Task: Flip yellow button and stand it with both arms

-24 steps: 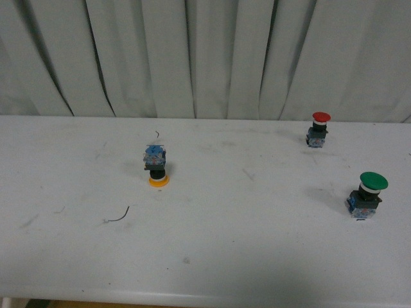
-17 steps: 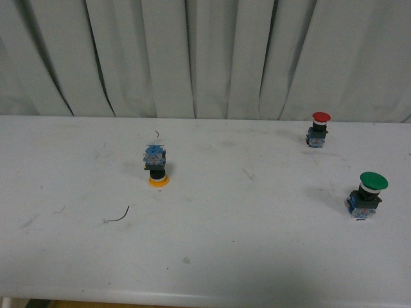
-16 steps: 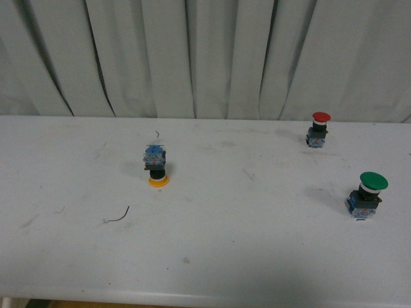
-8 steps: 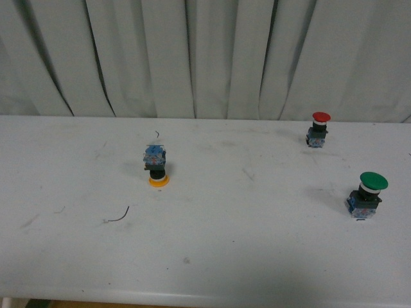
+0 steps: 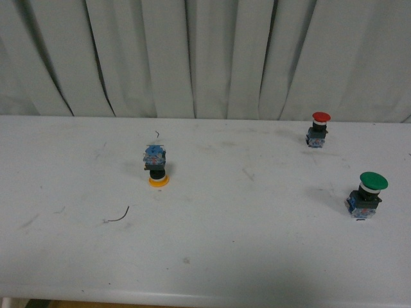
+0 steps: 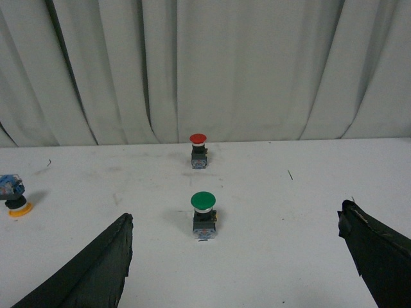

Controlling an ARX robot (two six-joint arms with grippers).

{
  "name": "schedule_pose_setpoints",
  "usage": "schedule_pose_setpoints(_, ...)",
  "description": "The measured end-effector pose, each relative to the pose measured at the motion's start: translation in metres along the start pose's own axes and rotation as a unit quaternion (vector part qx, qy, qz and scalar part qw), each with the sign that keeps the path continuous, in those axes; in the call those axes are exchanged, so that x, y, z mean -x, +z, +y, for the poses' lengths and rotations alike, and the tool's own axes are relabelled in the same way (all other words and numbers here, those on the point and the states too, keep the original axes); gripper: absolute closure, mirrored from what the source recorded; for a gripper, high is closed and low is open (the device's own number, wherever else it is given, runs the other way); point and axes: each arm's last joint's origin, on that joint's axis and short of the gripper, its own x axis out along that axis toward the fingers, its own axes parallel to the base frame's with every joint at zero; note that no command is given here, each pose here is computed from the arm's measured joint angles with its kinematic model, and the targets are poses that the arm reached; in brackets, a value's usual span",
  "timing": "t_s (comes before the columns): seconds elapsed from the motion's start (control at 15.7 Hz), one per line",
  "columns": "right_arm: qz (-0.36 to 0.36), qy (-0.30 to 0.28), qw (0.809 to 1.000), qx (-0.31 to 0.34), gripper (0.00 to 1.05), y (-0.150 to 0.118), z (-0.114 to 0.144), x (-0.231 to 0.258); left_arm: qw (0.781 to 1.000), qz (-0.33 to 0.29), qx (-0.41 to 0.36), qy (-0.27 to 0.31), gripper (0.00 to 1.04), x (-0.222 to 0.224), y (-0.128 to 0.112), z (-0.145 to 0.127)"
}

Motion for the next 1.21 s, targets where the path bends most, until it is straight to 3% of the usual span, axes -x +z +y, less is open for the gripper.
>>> schedule_pose_setpoints(0.83, 0.000, 0.000, 1.000, 0.000, 0.06, 0.000, 0.000, 0.000, 1.000, 0.000, 0.000, 0.000, 0.07, 0.000, 0.000, 0.000)
schedule_pose_setpoints(0.89, 0.000, 0.000, 1.000, 0.000, 0.06, 0.000, 0.000, 0.000, 1.000, 0.006, 0.001, 0.002, 0.07, 0.000, -0.001, 0.000)
schedule_pose_setpoints(0.96, 0.000, 0.000, 1.000, 0.000, 0.06, 0.000, 0.000, 0.000, 0.996, 0.081, 0.023, 0.021, 0.07, 0.000, -0.002, -0.001)
schedule_pose_setpoints(1.02, 0.000, 0.000, 1.000, 0.000, 0.06, 0.000, 0.000, 0.000, 0.991, 0.126, 0.043, 0.034, 0.07, -0.001, 0.003, -0.001)
schedule_pose_setpoints(1.21, 0.000, 0.000, 1.000, 0.000, 0.06, 0.000, 0.000, 0.000, 0.995, 0.061, 0.067, 0.040, 0.07, -0.017, 0.044, 0.005)
